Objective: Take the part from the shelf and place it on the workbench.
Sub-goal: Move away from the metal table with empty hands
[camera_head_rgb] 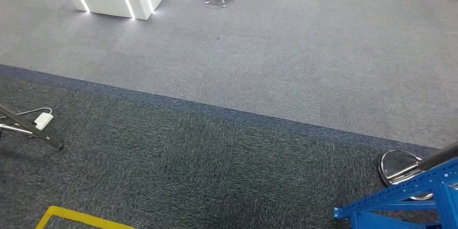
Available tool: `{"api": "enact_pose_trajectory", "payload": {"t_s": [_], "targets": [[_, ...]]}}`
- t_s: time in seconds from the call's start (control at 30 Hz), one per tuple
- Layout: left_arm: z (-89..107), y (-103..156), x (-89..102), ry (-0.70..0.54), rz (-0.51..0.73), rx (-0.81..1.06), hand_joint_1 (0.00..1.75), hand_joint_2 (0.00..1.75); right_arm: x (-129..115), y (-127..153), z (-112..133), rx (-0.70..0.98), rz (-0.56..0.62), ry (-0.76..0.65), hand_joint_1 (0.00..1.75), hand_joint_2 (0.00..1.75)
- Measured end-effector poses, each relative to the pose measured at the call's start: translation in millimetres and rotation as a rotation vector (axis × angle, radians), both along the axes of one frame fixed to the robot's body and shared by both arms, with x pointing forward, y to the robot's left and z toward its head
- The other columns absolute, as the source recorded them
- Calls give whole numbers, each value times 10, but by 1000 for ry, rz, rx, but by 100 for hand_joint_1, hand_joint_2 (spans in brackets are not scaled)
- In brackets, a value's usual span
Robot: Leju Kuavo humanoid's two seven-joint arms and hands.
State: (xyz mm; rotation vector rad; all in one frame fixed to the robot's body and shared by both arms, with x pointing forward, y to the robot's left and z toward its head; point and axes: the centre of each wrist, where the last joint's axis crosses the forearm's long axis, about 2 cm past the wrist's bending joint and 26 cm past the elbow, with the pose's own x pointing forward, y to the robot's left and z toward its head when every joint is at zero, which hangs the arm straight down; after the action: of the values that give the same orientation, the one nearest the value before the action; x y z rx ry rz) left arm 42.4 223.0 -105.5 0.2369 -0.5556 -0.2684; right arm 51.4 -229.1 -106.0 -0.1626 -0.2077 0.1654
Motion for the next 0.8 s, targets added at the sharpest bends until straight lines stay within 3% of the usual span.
{"api": "enact_pose_trajectory", "payload": {"t_s": [0.8], "targets": [[3,-25,3,8,-8,-8,0,0,-14,-12,-4,-1,22,20,0,0]]}}
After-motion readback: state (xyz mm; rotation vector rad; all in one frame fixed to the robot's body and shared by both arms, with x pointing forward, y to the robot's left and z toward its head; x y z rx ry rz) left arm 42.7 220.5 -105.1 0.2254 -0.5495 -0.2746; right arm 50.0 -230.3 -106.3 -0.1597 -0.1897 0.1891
